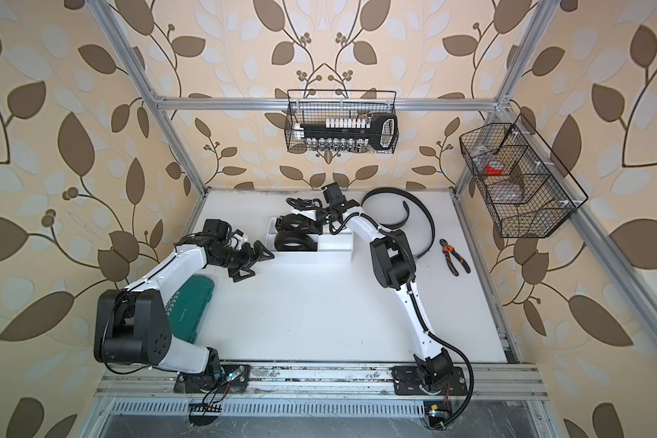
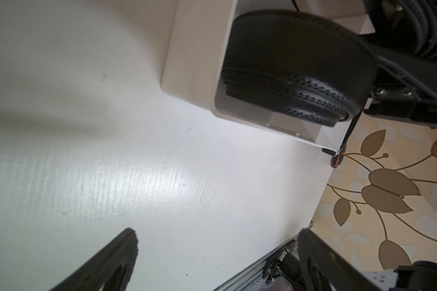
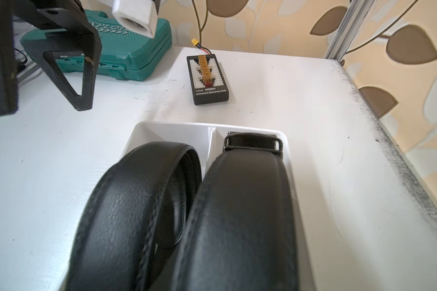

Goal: Place the belts into the storage roll
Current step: Place the belt in the container.

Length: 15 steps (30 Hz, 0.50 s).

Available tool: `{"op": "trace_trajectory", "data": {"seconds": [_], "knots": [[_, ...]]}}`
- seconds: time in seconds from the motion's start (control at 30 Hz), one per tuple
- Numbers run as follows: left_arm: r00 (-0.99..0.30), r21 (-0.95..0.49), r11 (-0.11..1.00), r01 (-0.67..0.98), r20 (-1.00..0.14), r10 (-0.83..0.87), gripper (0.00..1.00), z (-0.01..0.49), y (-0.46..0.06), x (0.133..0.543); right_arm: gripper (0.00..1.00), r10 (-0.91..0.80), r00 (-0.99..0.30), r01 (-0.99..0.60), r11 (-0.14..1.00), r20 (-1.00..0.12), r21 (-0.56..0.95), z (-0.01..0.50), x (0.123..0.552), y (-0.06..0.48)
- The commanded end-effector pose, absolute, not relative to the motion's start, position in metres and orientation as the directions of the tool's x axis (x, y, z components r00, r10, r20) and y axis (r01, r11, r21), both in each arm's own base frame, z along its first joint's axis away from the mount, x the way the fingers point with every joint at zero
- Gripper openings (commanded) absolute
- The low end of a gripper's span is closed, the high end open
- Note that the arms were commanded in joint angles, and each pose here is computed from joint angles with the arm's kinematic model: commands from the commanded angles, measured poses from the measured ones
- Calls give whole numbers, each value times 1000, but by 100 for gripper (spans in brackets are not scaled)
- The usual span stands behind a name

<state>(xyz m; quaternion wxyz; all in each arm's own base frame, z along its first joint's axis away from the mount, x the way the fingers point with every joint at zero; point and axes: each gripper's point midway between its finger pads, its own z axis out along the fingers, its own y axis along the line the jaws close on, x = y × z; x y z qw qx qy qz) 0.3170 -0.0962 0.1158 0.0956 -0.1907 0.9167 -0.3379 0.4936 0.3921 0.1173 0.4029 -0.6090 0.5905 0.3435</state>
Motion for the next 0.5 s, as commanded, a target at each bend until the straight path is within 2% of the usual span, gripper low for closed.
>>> {"op": "trace_trajectory", "data": {"seconds": [0.0,0.17,0.37,0.4,0.47], "knots": [[-906,-679,680,-278,-50,-420,99,123,-96,319,36,-396,153,-986,-3,-906,-165,138,493,399],[-907,-680,683,-265,-63,-416,99,126,-96,319,65,-360,194,-973,48,-913,-225,179,498,401],[-899,-673,703,-229,-131,-417,99,141,-92,316,80,-282,244,-949,129,-928,-288,255,499,400],[-896,-671,706,-226,-140,-420,99,143,-91,317,99,-282,254,-940,153,-925,-305,269,499,396],[-894,-669,711,-217,-157,-420,99,147,-90,317,99,-293,241,-925,219,-925,-311,291,497,387]]}}
